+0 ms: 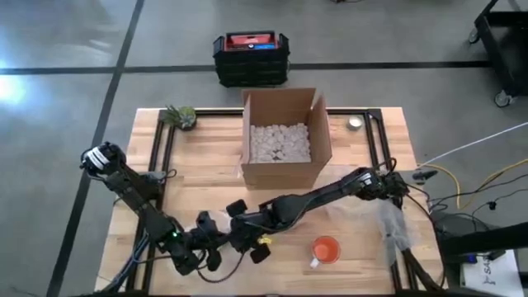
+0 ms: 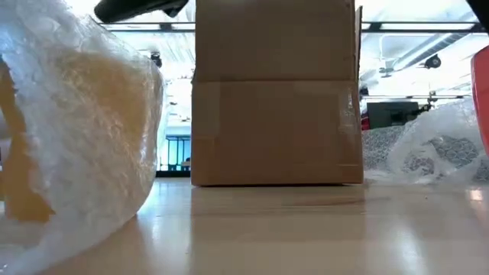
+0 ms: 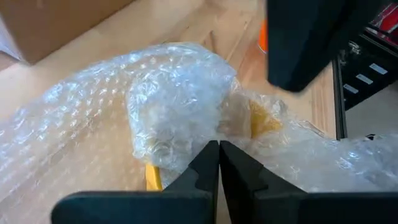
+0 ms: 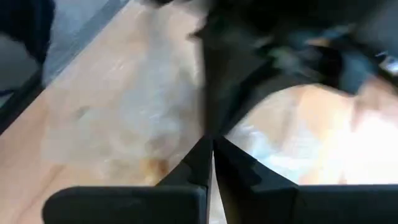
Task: Wrap mug
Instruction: Wrap the yellow mug with bubble wrap
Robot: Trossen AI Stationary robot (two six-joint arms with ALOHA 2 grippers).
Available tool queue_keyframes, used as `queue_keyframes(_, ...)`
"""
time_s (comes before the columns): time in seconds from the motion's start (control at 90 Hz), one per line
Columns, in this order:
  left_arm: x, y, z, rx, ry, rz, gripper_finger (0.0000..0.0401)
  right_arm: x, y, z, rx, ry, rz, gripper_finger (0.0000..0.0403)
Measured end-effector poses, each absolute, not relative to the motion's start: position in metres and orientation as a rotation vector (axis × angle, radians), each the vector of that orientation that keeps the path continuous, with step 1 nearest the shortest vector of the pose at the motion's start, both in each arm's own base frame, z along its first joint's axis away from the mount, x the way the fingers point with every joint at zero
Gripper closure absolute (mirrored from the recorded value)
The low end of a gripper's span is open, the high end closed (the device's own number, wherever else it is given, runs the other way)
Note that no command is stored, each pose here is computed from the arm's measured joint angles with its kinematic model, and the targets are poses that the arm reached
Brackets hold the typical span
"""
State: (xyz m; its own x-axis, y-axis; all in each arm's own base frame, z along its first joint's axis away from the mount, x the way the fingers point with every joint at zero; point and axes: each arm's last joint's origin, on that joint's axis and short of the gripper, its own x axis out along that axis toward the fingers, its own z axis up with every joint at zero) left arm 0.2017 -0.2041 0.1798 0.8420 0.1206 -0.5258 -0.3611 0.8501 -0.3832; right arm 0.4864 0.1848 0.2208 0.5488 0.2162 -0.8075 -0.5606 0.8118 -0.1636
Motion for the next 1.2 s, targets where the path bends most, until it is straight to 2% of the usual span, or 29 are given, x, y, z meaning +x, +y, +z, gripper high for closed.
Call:
queue_keyframes(0.189,0.202,-0.204,0.18,-0.495,0.51,0.267,0.04,0.497,0.203,0.215,-0.426,0.731,0.508,0.04)
queue_keyframes(0.322,0.202,-0.204,0.18,-0.5,0.512,0.262,0.04,0.504,0.191,0.19,-0.424,0.815,0.462,0.04)
queue_keyframes(0.533,0.202,-0.203,0.18,-0.494,0.511,0.267,0.0401,0.51,0.164,0.172,-0.415,0.922,0.358,0.0401)
queue_keyframes(0.833,0.202,-0.204,0.184,-0.519,0.521,0.242,0.04,0.512,0.16,0.163,-0.331,0.918,0.444,0.0401)
queue_keyframes(1.022,0.204,-0.211,0.212,-0.582,0.524,0.151,0.04,0.511,0.16,0.16,-0.34,0.924,0.43,0.0401)
queue_keyframes(1.2,0.204,-0.213,0.215,-0.494,0.567,0.076,0.0401,0.512,0.16,0.159,-0.353,0.915,0.435,0.0401)
